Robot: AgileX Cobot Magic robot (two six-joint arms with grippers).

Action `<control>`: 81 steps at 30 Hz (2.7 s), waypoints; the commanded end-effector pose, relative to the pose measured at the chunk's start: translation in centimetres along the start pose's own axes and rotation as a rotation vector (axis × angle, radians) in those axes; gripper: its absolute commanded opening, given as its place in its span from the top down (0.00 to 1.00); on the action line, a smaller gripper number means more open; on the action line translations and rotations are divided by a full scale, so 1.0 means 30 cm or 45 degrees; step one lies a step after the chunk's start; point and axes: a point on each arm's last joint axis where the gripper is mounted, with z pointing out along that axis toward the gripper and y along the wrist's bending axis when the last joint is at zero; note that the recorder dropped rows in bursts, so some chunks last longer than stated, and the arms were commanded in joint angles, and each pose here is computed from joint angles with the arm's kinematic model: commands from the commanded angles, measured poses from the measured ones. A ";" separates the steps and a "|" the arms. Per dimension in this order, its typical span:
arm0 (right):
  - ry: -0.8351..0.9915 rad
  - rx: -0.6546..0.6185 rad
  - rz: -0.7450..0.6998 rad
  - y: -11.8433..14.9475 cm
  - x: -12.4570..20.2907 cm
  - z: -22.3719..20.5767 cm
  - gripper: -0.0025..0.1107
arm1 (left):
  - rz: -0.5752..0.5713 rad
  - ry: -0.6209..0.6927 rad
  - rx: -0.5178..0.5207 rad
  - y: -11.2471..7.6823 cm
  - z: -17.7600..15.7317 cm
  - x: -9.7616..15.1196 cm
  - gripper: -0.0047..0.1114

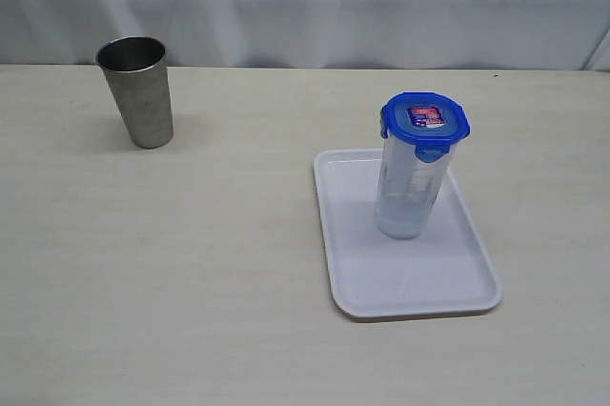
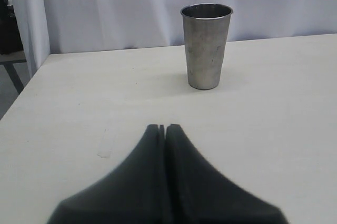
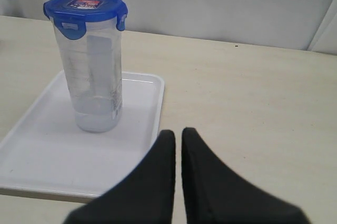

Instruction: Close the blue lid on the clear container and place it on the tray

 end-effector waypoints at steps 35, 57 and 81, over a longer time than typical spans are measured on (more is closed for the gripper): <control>0.012 0.091 0.028 -0.013 0.005 -0.001 0.94 | -0.004 -0.007 0.000 0.000 0.000 0.001 0.96; 0.012 0.091 0.028 -0.013 0.005 -0.001 0.94 | -0.004 -0.007 0.000 0.000 0.000 0.001 0.96; 0.012 0.091 0.028 -0.013 0.005 -0.001 0.94 | -0.004 -0.007 0.000 0.000 0.000 0.001 0.96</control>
